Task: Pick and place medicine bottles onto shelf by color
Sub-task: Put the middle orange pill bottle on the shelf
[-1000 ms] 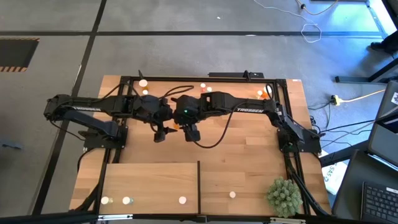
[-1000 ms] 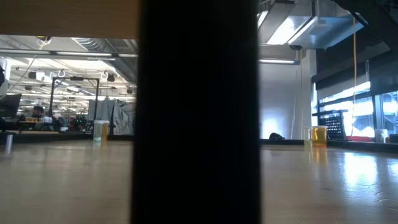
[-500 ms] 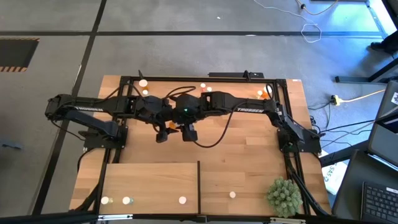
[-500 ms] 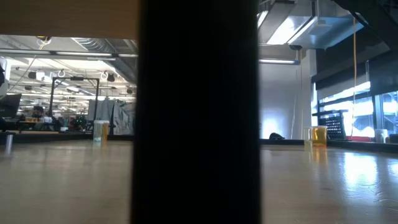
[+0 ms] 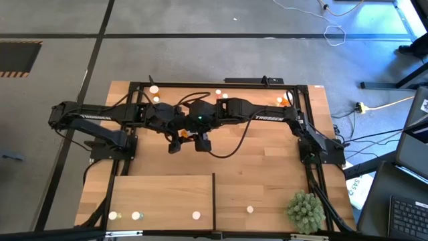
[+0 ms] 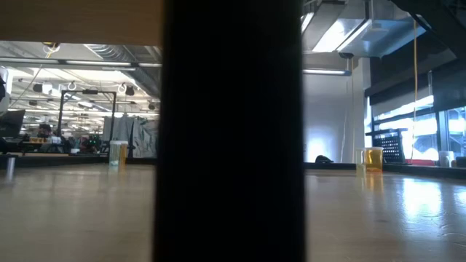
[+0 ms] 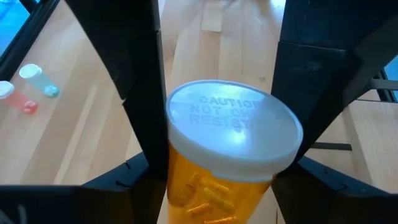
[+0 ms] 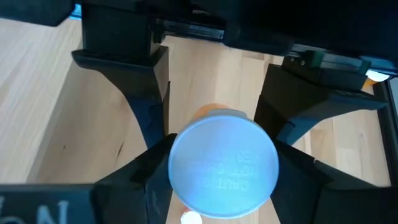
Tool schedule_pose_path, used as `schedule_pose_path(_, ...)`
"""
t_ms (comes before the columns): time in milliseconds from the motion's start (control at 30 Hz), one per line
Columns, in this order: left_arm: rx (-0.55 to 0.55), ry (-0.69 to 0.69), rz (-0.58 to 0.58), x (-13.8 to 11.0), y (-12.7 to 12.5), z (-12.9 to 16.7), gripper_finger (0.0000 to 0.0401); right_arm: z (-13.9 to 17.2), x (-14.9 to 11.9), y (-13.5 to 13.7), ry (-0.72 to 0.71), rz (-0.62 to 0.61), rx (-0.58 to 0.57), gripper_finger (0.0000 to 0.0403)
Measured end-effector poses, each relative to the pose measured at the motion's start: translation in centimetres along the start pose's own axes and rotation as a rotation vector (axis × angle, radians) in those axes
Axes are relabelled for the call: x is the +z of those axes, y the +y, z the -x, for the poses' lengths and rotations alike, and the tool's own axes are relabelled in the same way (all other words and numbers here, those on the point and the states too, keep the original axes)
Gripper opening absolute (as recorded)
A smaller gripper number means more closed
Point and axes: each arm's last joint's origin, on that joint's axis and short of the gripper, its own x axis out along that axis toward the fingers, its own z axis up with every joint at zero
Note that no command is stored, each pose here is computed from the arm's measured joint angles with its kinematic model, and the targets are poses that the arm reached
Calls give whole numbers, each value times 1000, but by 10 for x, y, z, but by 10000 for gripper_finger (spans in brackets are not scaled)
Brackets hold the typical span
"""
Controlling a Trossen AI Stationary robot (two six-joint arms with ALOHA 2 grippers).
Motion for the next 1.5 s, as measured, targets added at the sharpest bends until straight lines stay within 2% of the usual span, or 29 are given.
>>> schedule_pose_path(1100, 24, 26, 19, -2, 1, 0, 233, -1, 0, -1, -1, 5, -3, 213)
schedule_pose_path(1500, 25, 30, 19, -3, 1, 0, 197, 0, -1, -5, 2, 0, -5, 213)
